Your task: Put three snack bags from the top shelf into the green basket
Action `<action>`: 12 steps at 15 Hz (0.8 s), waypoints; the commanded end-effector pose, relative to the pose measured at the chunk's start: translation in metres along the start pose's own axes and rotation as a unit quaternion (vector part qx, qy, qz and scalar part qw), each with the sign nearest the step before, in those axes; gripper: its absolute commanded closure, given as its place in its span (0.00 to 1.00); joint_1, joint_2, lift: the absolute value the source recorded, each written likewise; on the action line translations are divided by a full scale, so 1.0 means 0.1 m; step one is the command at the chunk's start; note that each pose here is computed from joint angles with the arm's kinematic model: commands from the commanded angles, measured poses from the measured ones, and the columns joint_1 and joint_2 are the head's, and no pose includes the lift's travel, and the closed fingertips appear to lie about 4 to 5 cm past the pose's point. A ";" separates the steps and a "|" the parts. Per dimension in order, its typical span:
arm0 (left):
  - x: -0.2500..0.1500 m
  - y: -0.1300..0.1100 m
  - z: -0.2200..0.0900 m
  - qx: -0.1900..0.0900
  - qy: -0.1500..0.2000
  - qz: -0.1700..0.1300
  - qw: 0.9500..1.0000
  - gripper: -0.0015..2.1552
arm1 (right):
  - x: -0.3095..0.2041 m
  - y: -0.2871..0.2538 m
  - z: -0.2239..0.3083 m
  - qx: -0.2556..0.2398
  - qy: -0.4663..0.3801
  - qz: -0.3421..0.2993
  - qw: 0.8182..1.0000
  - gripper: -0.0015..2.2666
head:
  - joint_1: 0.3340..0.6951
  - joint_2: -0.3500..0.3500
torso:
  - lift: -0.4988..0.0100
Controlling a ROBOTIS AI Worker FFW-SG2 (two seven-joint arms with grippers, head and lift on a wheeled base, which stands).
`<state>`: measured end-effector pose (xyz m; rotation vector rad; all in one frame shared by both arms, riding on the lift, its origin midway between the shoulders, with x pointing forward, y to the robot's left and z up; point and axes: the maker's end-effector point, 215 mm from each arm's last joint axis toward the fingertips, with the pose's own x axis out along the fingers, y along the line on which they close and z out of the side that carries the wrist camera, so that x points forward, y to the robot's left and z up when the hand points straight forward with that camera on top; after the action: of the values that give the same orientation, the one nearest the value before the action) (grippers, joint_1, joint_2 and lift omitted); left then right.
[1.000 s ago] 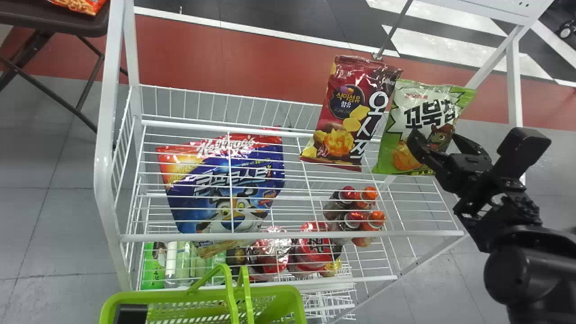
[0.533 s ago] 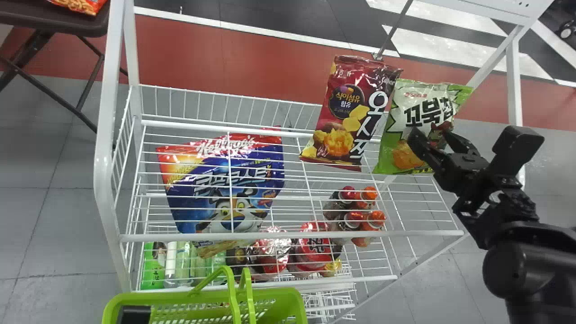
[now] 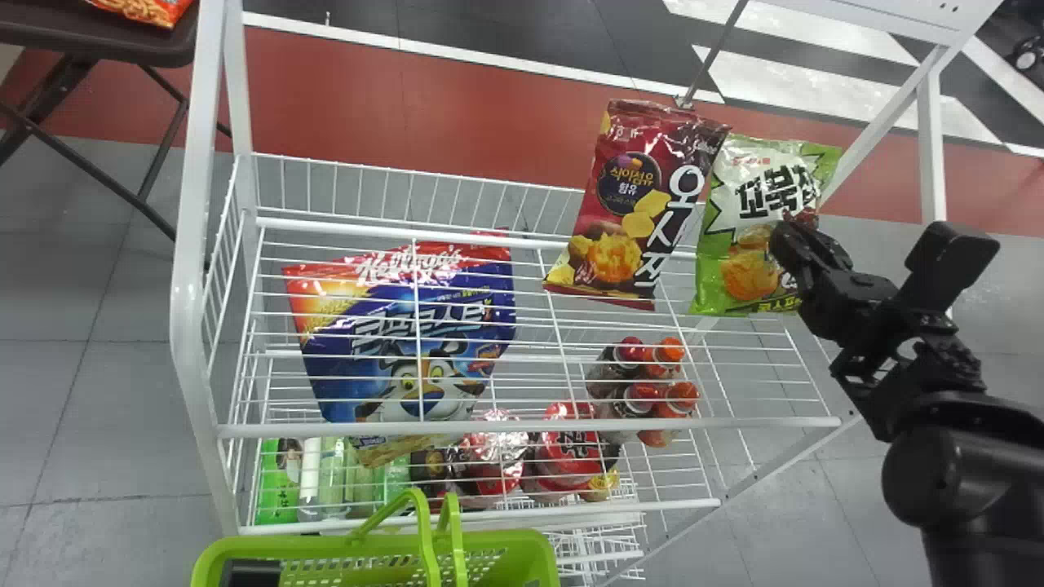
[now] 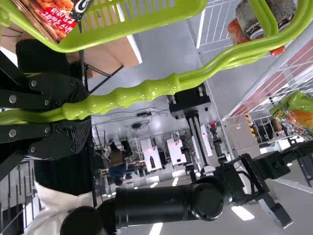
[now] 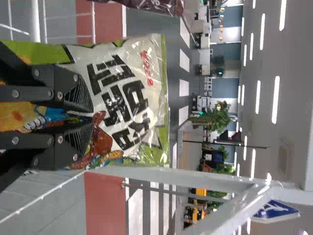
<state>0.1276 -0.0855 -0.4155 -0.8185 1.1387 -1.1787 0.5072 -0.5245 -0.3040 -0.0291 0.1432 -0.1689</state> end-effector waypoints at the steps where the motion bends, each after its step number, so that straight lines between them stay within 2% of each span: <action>1: 0.01 0.00 -0.01 0.001 0.002 0.001 1.000 0.99 | -0.01 -0.06 0.06 -0.002 -0.018 -0.010 1.000 0.99 | 1.00 0.00 | 0.88; 11: 0.02 0.01 0.01 0.005 0.003 0.004 1.000 0.99 | -0.12 0.04 0.10 -0.002 -0.025 0.004 1.000 0.98 | 1.00 0.00 | 0.88; 12: 0.02 0.01 0.02 0.005 0.003 0.004 1.000 0.99 | -0.12 0.04 0.13 -0.002 -0.029 0.002 1.000 0.82 | 1.00 0.00 | 0.88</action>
<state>0.1290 -0.0871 -0.4165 -0.8041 1.1393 -1.1804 0.4973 -0.5187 -0.2924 -0.0369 0.0926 -0.1615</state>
